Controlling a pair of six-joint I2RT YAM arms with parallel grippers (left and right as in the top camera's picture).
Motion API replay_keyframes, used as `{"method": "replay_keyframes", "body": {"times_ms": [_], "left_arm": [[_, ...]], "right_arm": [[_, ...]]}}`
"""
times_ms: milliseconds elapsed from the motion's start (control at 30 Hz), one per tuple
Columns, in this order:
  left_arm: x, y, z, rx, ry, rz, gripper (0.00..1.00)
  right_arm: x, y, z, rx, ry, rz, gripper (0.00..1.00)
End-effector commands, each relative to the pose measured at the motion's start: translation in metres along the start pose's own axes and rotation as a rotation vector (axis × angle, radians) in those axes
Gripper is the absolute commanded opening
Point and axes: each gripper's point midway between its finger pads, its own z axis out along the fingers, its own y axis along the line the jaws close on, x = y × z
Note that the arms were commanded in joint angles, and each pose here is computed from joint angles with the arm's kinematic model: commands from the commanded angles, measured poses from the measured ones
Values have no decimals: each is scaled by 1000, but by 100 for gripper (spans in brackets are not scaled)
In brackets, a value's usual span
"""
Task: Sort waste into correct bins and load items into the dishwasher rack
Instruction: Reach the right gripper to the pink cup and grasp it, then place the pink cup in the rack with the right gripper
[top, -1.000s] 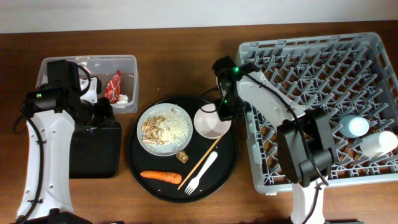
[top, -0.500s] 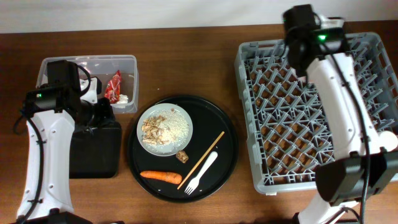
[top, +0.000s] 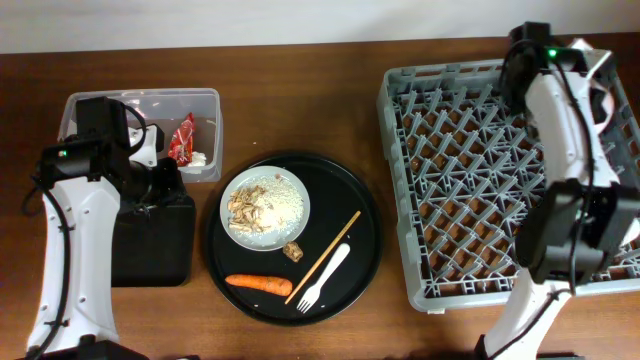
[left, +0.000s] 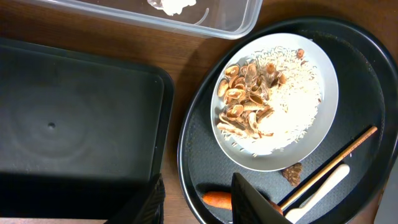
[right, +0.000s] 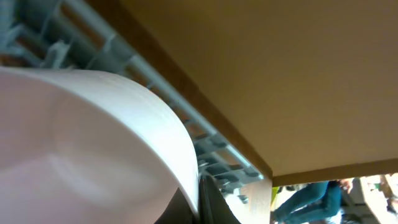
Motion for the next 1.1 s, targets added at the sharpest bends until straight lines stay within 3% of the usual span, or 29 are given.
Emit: {"method": "replay_keyframes", "body": {"times_ms": [0, 200, 433, 467, 500, 533, 700, 933, 1067], "left_arm": [[1, -4, -4, 16, -12, -2, 34], [1, -4, -4, 16, -12, -2, 34], [1, -4, -4, 16, -12, -2, 35], [1, -4, -4, 16, -12, -2, 35], [1, -4, -4, 16, -12, -2, 34], [1, -4, -4, 16, -12, -2, 34], [2, -4, -4, 15, -8, -3, 35], [3, -4, -4, 15, -5, -3, 35], [3, -4, -4, 17, -2, -3, 35]], "right_arm": [[19, 46, -11, -60, 14, -77, 9], [47, 105, -64, -263, 31, -174, 18], [83, 127, -119, -368, 40, -337, 24], [89, 128, -124, -377, 48, -358, 32], [97, 128, -129, -387, 67, -390, 56], [102, 127, -131, -391, 80, -412, 66], [107, 92, -142, -382, 145, -326, 99], [82, 25, -180, -676, 200, -155, 99], [83, 5, -216, -1004, 177, -310, 99]]}}
